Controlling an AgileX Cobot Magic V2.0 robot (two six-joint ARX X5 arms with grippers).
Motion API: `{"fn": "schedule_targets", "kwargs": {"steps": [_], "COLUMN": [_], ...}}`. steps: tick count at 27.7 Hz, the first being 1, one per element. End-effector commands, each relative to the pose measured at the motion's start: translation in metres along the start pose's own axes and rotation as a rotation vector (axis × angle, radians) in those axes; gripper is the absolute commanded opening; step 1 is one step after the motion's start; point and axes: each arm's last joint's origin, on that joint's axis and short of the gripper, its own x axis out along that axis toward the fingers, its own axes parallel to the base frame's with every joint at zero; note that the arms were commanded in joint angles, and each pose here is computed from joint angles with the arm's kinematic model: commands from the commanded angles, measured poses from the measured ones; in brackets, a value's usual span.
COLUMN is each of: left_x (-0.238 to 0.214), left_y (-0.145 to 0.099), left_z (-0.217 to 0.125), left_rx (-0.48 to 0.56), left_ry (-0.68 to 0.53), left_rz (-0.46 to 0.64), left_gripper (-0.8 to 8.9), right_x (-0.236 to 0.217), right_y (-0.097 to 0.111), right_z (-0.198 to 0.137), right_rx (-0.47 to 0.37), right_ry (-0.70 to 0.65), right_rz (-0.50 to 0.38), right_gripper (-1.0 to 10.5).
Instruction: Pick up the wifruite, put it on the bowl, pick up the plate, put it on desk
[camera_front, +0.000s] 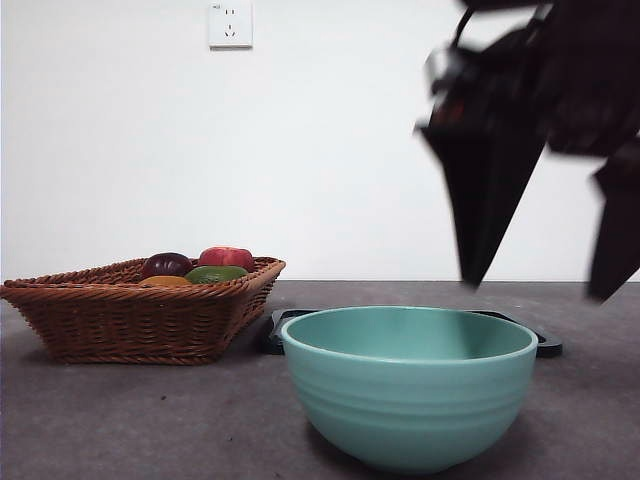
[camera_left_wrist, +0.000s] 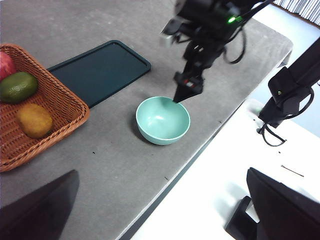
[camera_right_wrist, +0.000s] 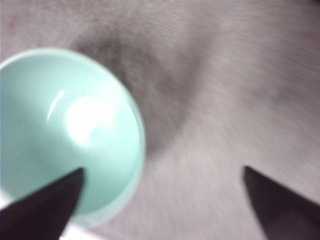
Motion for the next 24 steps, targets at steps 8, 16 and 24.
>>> {"fn": "schedule_targets", "kwargs": {"steps": [8, 16, 24], "left_x": [-0.002, -0.002, -0.002], "left_y": [-0.001, -0.001, -0.001], "left_z": [0.003, 0.002, 0.003], "left_rx": [0.016, 0.015, 0.016], "left_ry": [-0.017, -0.017, -0.018], "left_rz": [-0.008, -0.008, -0.008], "left_gripper": [6.53, 6.53, 6.52], "right_x": [-0.125, -0.166, -0.181], "right_y": [-0.027, -0.060, -0.076], "right_z": [-0.102, -0.191, -0.233], "right_rx": [-0.052, -0.075, -0.087], "right_ry": [-0.386, -0.642, -0.761], "right_rz": [0.186, 0.287, 0.333], "right_gripper": [6.0, 6.0, 6.0]}}
